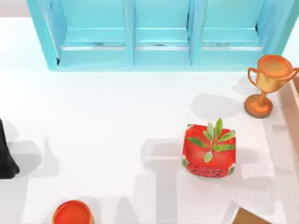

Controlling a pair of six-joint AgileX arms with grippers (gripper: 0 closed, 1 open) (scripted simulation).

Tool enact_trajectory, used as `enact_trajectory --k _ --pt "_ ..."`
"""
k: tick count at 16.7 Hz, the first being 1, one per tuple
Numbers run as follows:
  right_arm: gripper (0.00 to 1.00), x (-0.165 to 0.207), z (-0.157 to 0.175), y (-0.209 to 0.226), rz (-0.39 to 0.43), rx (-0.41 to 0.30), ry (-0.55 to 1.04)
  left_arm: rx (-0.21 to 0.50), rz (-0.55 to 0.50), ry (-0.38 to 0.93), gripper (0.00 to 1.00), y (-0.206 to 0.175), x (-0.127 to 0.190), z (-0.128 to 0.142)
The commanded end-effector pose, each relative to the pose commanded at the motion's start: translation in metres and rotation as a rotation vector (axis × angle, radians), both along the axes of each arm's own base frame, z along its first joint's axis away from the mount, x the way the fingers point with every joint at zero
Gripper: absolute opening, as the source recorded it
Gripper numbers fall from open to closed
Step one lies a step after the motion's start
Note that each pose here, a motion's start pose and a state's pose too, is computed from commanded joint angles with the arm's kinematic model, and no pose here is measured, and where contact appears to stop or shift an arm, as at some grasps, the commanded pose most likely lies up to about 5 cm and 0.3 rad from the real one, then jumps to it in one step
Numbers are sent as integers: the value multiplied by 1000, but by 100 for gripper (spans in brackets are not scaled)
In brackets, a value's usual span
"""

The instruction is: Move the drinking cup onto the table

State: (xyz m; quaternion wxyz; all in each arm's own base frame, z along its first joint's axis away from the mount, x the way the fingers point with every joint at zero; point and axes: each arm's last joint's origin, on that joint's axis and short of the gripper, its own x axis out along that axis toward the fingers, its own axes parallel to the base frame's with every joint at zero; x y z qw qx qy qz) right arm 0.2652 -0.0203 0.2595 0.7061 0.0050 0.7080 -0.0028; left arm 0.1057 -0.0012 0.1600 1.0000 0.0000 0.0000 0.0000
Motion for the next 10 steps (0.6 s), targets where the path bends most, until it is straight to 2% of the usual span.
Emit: enact_trajectory --k 5,10 --pt "0 6 2 6 -9 2 0 0 0 0 100 0 0 0" --pt "0 40 25 60 -26 1 -26 0 0 0 100 0 0 0"
